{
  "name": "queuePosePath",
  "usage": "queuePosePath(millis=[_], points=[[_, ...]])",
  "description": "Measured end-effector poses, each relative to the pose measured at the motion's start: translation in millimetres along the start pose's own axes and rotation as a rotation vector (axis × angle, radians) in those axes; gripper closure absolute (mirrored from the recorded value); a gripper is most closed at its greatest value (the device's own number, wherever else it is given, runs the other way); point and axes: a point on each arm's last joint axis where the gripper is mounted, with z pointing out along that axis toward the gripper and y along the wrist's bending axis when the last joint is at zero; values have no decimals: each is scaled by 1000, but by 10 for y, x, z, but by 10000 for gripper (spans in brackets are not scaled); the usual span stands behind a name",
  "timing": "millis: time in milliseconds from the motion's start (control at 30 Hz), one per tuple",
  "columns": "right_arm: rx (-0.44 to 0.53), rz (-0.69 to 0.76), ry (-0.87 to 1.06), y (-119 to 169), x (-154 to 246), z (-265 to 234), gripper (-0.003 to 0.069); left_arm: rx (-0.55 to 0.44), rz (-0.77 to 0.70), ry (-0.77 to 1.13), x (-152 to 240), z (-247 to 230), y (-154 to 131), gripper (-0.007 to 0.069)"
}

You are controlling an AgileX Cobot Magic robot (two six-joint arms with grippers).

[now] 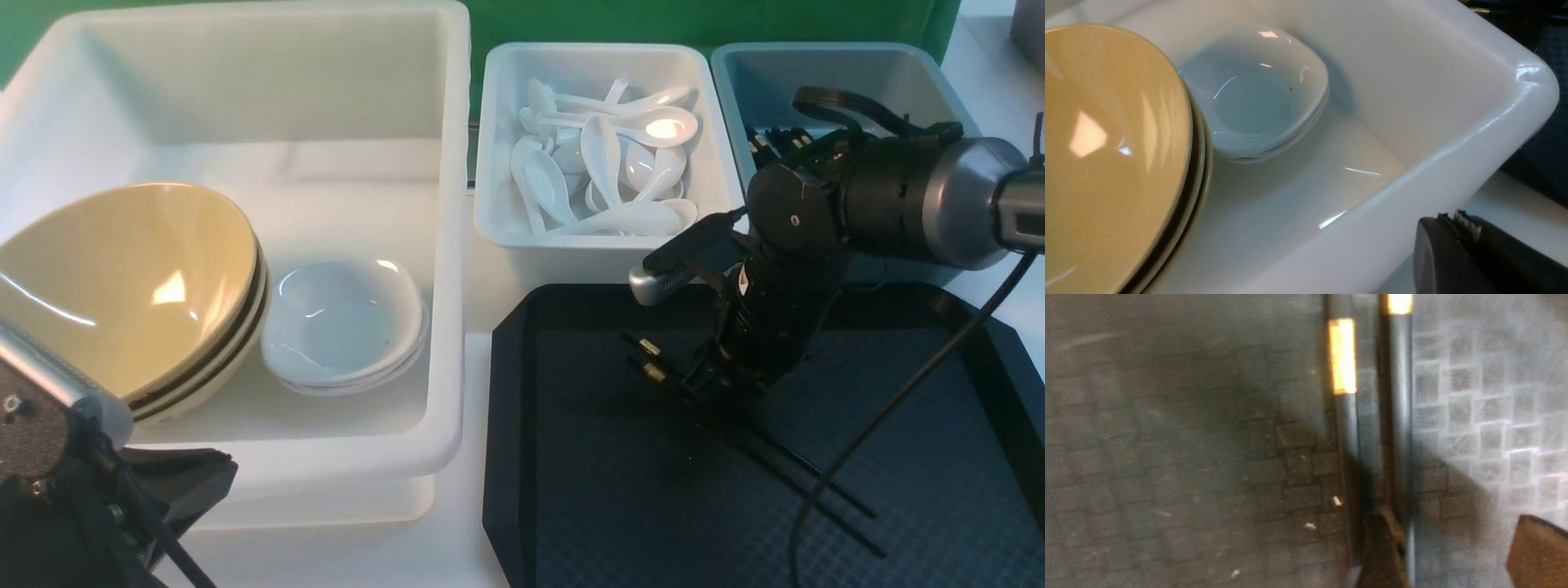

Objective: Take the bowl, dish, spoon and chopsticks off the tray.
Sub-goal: Use the right arm to grab a chopstick, then use the right arm to put a chopstick into the small storage box on the right

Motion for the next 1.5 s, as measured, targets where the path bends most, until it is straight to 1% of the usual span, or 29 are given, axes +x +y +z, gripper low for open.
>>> queuePosePath(millis=[200,400,500,600,700,733,767,833,867,900,933,967,1033,1067,1100,1133,1167,1233,1333,1400,1433,1467,1500], points=[[-17,-22,-5,72,-49,-31,209,0,0,-19,-17,0,0,636],[-25,-113,-9,262,-146,-173,207,0,0,-26,-24,0,0,636],[-34,-184,-17,381,-172,-211,207,0,0,-28,-26,0,0,636],[-46,-202,-3,434,-160,-217,207,0,0,-28,-26,0,0,636],[-90,-260,33,602,-122,-235,207,0,0,-28,-26,0,0,636],[-93,-267,37,624,-118,-237,207,0,0,-28,-26,0,0,636],[-107,-300,44,722,-106,-244,207,0,0,-28,-26,0,0,636],[-116,-330,49,808,-99,-233,213,0,0,-28,-26,0,0,636],[-116,-332,49,816,-99,-234,213,0,0,-28,-26,0,0,636],[-122,-345,53,865,-103,-194,225,0,0,-28,-26,0,0,636],[-125,-360,62,904,-112,-107,260,0,0,-29,-26,0,0,636],[-125,-361,67,907,-113,-80,265,0,0,-29,-26,0,0,636],[-110,-377,74,903,-136,10,336,0,0,-29,-26,0,0,636],[-101,-382,74,893,-146,13,401,0,0,-29,-26,0,0,636],[-97,-384,75,890,-146,17,444,0,0,-29,-26,0,0,636],[-97,-385,75,889,-146,17,466,0,0,-29,-26,0,0,636],[-97,-385,77,888,-144,12,522,0,-1,-29,-26,0,0,636],[-96,-387,64,895,-137,-48,578,0,-1,-29,-26,0,0,636],[-82,-393,5,870,-119,-307,580,0,-1,-29,-26,0,0,636],[-32,-409,-104,797,-102,-709,580,0,4,-29,-26,0,0,636],[-12,-413,-142,768,-103,-822,580,0,6,-30,-27,0,0,636],[32,-412,-225,694,-107,-1052,580,0,7,-32,-29,0,0,636],[60,-408,-275,641,-124,-1166,580,0,7,-37,-33,-1,0,636]])
